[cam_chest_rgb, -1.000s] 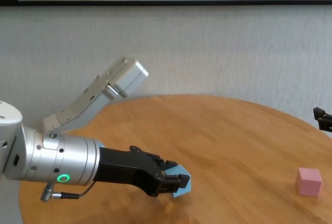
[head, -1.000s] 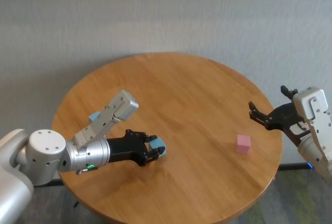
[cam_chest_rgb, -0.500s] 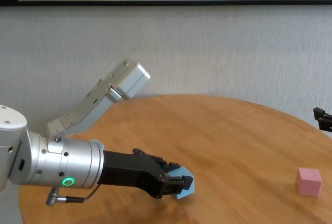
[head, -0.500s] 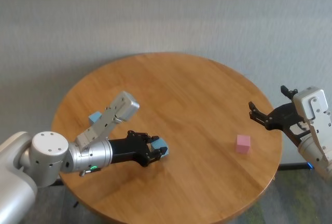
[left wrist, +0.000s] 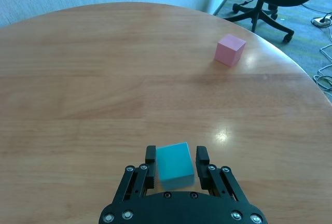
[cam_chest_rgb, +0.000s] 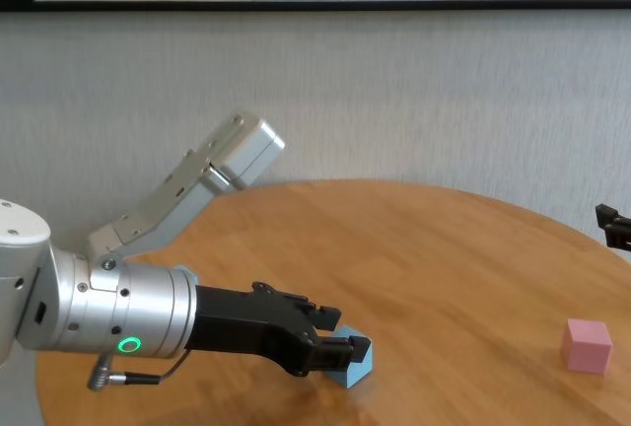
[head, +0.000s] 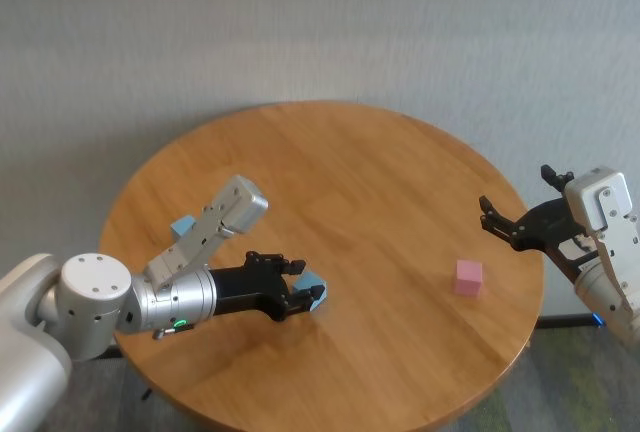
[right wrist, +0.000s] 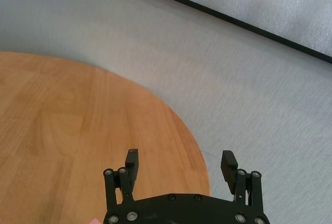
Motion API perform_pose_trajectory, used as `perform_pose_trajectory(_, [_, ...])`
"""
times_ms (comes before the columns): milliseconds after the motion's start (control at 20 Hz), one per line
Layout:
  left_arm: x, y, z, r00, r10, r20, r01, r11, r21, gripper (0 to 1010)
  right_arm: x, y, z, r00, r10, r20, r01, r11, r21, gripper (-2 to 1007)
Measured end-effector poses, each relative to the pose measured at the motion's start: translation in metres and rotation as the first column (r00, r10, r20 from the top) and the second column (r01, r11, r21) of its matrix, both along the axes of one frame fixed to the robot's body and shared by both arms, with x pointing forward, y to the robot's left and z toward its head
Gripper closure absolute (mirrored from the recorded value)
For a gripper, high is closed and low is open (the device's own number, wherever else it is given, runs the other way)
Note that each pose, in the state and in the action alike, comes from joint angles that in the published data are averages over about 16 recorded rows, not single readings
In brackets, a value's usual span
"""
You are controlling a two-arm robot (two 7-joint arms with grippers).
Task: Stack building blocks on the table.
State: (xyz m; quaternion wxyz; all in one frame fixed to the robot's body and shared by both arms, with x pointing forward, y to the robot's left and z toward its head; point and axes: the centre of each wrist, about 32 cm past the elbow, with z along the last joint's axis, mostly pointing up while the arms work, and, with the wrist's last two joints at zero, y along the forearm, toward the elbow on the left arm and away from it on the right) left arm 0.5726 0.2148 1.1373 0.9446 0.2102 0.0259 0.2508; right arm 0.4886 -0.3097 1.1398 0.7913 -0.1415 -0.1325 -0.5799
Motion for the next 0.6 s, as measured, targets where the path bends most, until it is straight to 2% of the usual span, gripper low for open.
perform_pose_trajectory(300, [-0.0010, 0.0023, 0.0038, 1.0000, 0.004, 0.006, -0.004, 1.000, -0.024, 316, 0.0000, 0.0000, 0.0000, 1.0000, 0.000, 0.000, 0.000, 1.0000, 0.000, 0])
perform_pose_trajectory(500, [-0.0044, 0.0075, 0.0107, 0.9991, 0.036, 0.023, -0.034, 0.997, -0.074, 185, 0.0000, 0.0000, 0.0000, 1.0000, 0.000, 0.000, 0.000, 1.0000, 0.000, 0])
perform_pose_trajectory(600, [-0.0075, 0.0109, 0.0148, 0.9966, 0.071, 0.043, -0.066, 0.992, -0.108, 133, 0.0000, 0.0000, 0.0000, 1.0000, 0.000, 0.000, 0.000, 1.0000, 0.000, 0])
